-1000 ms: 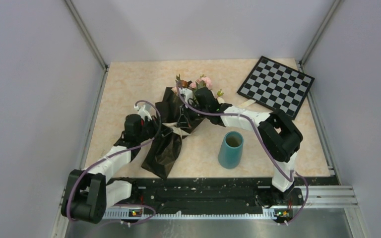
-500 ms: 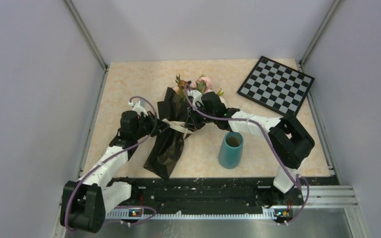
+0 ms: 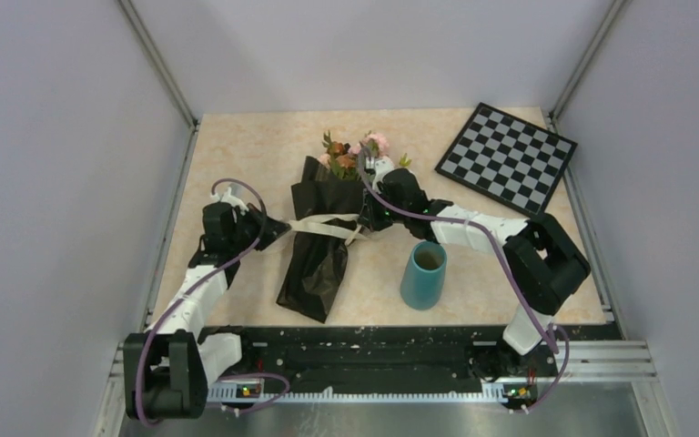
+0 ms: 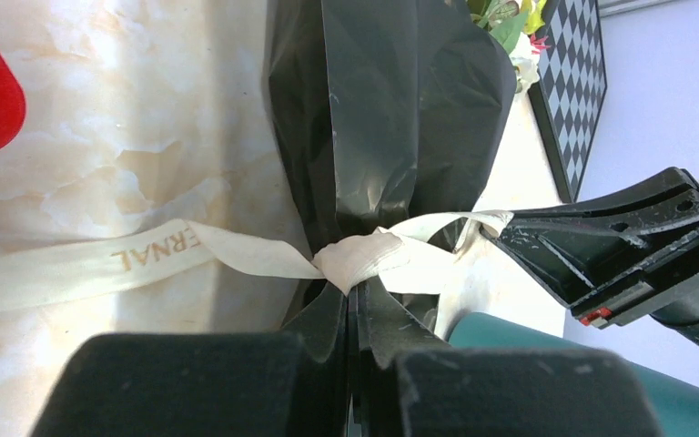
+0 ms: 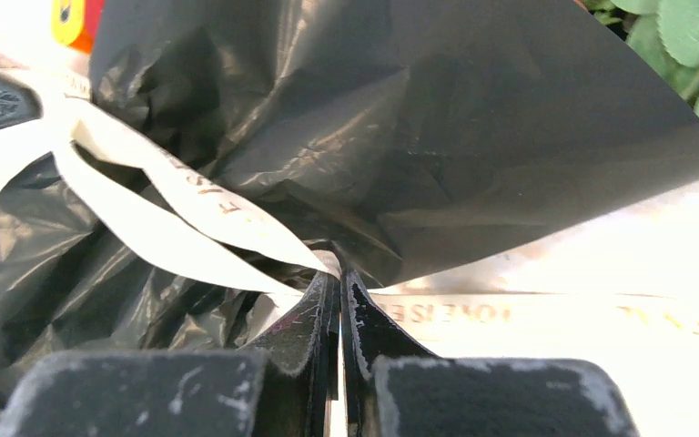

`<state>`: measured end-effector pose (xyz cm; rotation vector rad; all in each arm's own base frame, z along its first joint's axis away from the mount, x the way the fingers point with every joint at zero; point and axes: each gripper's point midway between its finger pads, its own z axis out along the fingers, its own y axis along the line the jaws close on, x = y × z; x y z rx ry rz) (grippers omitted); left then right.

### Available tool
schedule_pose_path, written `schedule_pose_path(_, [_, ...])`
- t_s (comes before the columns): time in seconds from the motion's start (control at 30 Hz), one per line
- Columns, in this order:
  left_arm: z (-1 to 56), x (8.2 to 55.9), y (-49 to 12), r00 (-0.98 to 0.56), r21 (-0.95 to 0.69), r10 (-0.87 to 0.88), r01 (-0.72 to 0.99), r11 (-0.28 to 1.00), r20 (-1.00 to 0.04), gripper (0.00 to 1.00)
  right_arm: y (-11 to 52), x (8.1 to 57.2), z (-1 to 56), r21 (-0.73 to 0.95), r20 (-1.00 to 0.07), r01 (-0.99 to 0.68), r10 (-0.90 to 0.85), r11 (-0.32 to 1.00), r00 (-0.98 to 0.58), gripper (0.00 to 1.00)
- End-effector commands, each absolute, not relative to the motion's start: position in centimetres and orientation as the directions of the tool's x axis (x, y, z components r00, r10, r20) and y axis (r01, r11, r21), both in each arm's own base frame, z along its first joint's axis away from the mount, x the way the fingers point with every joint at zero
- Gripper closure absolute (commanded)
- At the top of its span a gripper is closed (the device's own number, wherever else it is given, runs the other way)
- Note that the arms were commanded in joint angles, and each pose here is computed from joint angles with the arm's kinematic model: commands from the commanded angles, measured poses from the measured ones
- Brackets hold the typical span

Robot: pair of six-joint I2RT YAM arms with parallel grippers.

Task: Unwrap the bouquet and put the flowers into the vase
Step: Untie the ribbon from the wrapping paper.

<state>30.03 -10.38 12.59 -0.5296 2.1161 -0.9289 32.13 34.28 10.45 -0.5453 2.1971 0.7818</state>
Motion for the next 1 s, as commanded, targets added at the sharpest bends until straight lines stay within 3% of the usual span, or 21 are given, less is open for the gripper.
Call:
schedule_pose_path(0.0, [13.1, 31.2, -8.4, -0.584, -0.772, -0.663, -0.094, 0.629, -0.468, 1.0, 32.3, 34.6, 13.1, 0.361, -0.794, -0.501, -0.023, 0.786, -0.608, 1.0])
schedule_pose_path(0.17, [10.5, 30.9, -6.2, -0.574, -0.77, -0.711, -0.203, 0.605, -0.407, 1.0, 30.8, 35.2, 12.8, 0.37, -0.784, -0.442, 0.019, 0.817, -0.62, 1.0])
schedule_pose_path(0.5, [7.1, 29.2, -7.0, -0.635, -0.778, -0.705, -0.252, 0.576, -0.316, 1.0, 30.0, 33.9, 10.3, 0.386, -0.736, -0.414, 0.005, 0.825, -0.677, 0.99])
schedule_pose_path(0.53, [6.9, 29.1, -7.0, -0.638, -0.775, -0.703, -0.255, 0.578, -0.315, 0.96, 29.9, 33.8, 10.2, 0.387, -0.733, -0.411, 0.005, 0.825, -0.68, 0.97])
schedule_pose_path(0.63, [6.7, 28.8, -7.0, -0.648, -0.766, -0.694, -0.259, 0.588, -0.313, 0.81, 29.7, 33.5, 10.0, 0.382, -0.728, -0.41, -0.004, 0.828, -0.686, 0.82])
schedule_pose_path(0.73, [7.2, 28.9, -6.8, -0.655, -0.751, -0.674, -0.241, 0.615, -0.341, 0.72, 29.0, 33.5, 10.3, 0.361, -0.739, -0.397, -0.001, 0.844, -0.673, 0.6])
schedule_pose_path(0.8, [8.0, 29.0, -6.5, -0.66, -0.734, -0.656, -0.23, 0.64, -0.366, 0.6, 28.6, 33.5, 11.0, 0.35, -0.759, -0.405, 0.003, 0.845, -0.651, 0.47])
schedule_pose_path(0.97, [10.2, 29.3, -5.3, -0.648, -0.666, -0.606, -0.199, 0.718, -0.46, 0.39, 28.9, 34.0, 13.4, 0.319, -0.805, -0.463, -0.021, 0.827, -0.593, 0.36])
